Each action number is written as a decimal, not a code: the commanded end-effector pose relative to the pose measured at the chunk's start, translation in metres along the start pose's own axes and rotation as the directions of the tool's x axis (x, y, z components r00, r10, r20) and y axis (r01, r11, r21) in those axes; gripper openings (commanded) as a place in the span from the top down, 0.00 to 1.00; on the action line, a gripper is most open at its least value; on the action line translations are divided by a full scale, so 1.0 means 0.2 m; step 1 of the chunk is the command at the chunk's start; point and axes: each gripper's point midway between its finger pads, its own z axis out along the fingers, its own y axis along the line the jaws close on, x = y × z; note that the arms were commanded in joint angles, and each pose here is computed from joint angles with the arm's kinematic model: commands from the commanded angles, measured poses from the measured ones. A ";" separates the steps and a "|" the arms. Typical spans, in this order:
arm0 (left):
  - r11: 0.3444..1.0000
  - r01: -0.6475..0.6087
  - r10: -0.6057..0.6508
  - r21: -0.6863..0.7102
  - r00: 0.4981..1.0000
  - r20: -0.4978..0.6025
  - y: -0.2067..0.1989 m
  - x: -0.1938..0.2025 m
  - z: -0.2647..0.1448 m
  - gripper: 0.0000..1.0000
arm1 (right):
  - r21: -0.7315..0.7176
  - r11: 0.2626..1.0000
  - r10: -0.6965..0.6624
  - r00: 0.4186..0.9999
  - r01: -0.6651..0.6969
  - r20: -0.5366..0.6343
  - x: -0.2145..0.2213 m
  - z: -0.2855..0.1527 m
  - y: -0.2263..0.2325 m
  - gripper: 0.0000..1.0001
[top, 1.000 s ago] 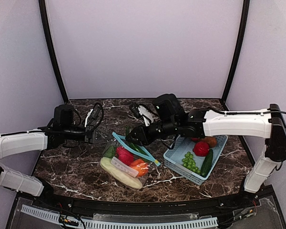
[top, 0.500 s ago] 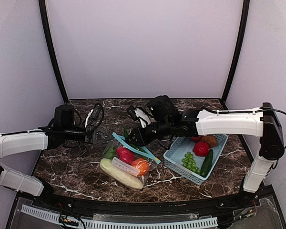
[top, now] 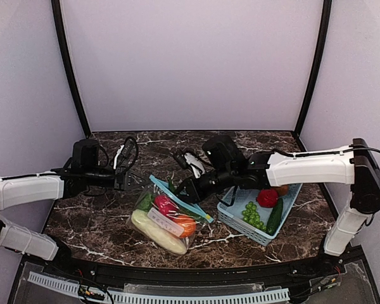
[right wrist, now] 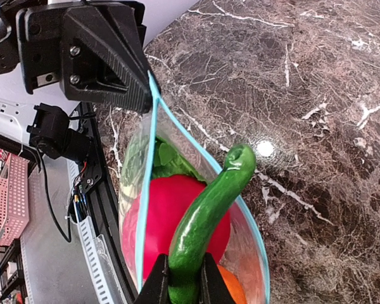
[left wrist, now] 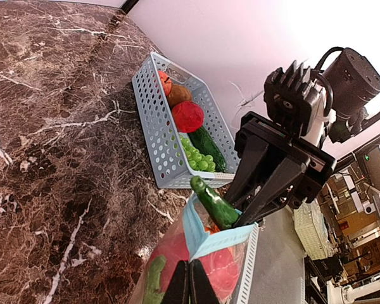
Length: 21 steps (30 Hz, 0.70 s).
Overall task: Place the food in the zip-top bag and seal the zipper
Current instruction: Place the fake vegetable in the zipper food storage bag.
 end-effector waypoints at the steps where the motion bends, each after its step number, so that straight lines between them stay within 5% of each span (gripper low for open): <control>1: 0.998 -0.053 0.053 -0.017 0.998 0.039 -0.02 -0.08 -0.01 0.99 | -0.078 0.997 -0.019 1.000 0.021 0.024 0.02 -0.07 0.07 1.00; 21: 0.989 -0.072 0.074 0.131 0.997 -0.005 -0.14 -0.07 0.00 0.99 | -0.200 0.980 -0.030 0.996 0.013 -0.083 0.11 0.06 0.12 1.00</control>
